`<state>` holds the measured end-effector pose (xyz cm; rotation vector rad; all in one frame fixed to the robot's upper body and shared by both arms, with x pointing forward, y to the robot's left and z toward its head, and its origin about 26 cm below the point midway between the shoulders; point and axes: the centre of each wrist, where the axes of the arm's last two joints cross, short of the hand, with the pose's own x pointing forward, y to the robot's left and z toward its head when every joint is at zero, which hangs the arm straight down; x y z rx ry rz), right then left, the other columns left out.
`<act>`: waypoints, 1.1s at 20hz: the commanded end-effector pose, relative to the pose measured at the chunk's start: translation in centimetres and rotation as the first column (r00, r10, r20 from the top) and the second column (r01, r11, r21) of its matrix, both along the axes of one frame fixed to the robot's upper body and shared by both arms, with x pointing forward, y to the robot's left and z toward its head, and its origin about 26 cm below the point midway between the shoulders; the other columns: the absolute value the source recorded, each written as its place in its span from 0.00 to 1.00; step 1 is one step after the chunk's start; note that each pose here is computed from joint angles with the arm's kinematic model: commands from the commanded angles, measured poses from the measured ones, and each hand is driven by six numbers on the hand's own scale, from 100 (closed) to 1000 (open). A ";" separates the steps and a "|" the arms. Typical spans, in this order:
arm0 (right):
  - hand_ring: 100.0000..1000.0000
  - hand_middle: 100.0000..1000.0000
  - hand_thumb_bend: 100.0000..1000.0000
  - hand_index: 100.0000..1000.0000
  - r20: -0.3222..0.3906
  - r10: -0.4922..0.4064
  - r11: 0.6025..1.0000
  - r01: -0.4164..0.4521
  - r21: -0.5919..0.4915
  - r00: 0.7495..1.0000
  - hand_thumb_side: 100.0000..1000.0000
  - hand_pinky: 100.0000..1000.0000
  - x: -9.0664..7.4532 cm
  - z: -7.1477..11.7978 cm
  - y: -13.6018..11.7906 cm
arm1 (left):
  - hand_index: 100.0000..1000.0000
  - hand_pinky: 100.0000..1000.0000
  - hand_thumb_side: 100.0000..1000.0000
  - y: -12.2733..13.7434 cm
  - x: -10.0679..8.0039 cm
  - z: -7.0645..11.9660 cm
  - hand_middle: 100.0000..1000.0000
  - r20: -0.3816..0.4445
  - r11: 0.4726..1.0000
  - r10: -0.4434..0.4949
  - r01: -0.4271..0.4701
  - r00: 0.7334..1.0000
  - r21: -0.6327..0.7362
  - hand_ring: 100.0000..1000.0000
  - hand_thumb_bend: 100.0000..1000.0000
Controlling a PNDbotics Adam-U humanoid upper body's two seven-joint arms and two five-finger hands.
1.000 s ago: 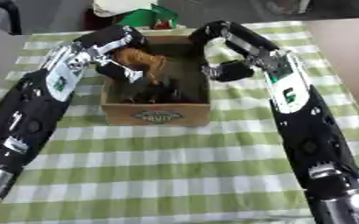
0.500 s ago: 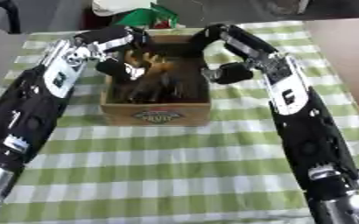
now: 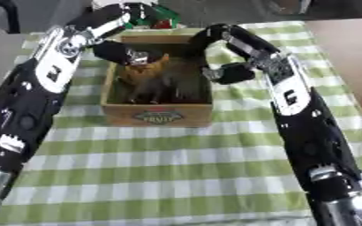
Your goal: Pick up objects on the table and place them in the box.
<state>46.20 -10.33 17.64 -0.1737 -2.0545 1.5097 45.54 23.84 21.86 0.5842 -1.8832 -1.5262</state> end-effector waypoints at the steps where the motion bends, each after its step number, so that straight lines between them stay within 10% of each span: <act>1: 0.70 0.67 0.00 0.81 0.049 -0.023 1.000 0.022 0.016 0.999 0.15 0.83 0.2 1.9 -0.6 | 0.79 0.73 0.54 0.9 -0.5 2.0 0.75 0.073 0.998 0.025 -0.021 0.997 -0.052 0.75 0.32; 2: 0.70 0.67 0.00 0.81 0.053 -0.033 0.999 0.031 0.022 0.998 0.15 0.83 0.3 2.1 -0.9 | 0.78 0.72 0.67 1.3 -0.8 2.4 0.73 0.088 0.995 0.043 -0.035 0.995 -0.093 0.72 0.08; 3: 0.70 0.67 0.00 0.81 0.058 -0.044 0.999 0.042 0.030 0.997 0.15 0.83 0.3 2.3 -1.3 | 0.77 0.72 0.49 2.0 -1.2 2.7 0.72 0.102 0.989 0.066 -0.052 0.993 -0.138 0.72 0.28; 22: 0.70 0.66 0.00 0.80 0.134 -0.266 0.958 0.245 0.151 0.955 0.13 0.82 0.9 5.6 -9.2 | 0.76 0.67 0.38 10.6 -6.9 0.6 0.66 -0.006 0.728 0.413 -0.334 0.911 -0.598 0.66 0.20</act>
